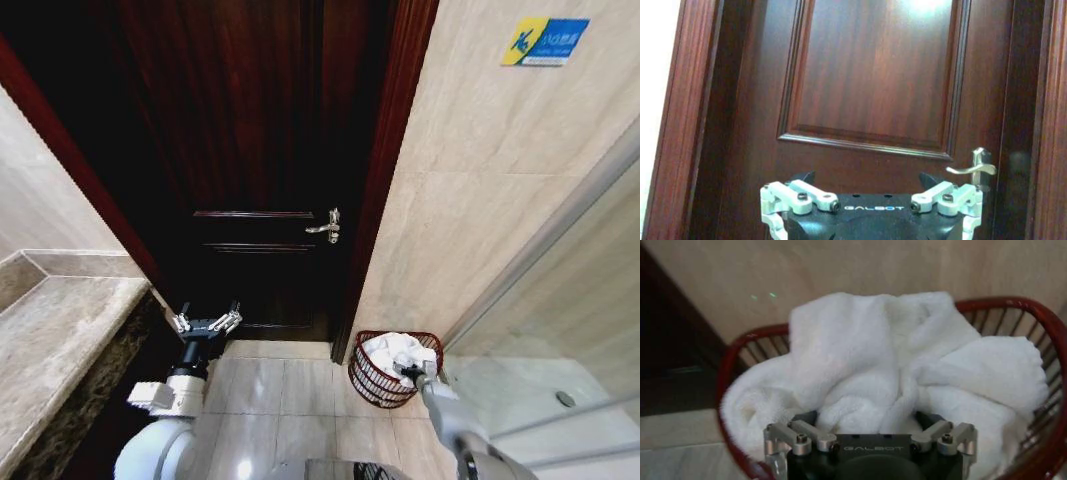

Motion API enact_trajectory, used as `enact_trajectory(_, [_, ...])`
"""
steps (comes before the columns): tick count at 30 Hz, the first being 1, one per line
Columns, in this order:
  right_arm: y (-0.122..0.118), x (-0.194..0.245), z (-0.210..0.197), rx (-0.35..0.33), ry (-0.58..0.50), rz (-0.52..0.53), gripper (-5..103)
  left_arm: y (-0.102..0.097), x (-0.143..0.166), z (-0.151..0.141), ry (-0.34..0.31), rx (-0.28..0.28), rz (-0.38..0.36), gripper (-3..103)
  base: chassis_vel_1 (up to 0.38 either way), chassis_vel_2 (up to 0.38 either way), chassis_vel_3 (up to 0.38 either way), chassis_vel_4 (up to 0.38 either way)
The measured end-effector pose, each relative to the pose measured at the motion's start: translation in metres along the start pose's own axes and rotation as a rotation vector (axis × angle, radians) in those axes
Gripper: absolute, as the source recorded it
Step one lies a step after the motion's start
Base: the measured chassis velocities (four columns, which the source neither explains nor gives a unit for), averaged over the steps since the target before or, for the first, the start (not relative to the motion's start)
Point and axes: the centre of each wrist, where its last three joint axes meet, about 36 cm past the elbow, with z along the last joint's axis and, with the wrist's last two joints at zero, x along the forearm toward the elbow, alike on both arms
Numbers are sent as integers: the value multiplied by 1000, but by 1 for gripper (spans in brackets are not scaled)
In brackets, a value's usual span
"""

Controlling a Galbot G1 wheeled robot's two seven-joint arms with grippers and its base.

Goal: Discard the used towel into the hamper.

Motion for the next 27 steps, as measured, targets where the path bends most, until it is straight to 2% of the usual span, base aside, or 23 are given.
enact_trajectory(2, [-3,18,13,57,-69,-16,100,0,0,0,0,0,0,100,0,0,0,0])
enact_trajectory(4, [-5,23,15,70,-83,-16,100,0,0,0,0,0,0,100,0,0,0,0])
enact_trajectory(5, [-11,37,19,104,-130,-11,100,0,0,0,0,0,0,100,0,0,0,0])
enact_trajectory(7, [-16,53,25,130,-217,-3,100,0,0,0,0,0,0,100,0,0,0,0])
enact_trajectory(8, [-16,53,25,130,-217,-3,100,0,0,0,0,0,0,100,0,0,0,0])
enact_trajectory(9, [-17,64,30,137,-294,-2,100,0,0,0,0,0,0,100,0,0,0,0])
enact_trajectory(12, [-15,87,44,138,-419,5,100,0,0,0,0,0,0,100,0,0,0,0])
enact_trajectory(13, [-15,87,44,138,-419,5,100,0,0,0,0,0,0,100,0,0,0,0])
enact_trajectory(17, [-12,113,63,98,-583,11,100,0,0,0,0,0,0,100,0,0,0,0])
enact_trajectory(21, [-12,140,68,53,-638,14,100,0,0,0,0,0,0,100,0,0,0,0])
enact_trajectory(27, [-15,157,71,41,-648,4,100,0,0,0,0,0,0,100,0,0,0,0])
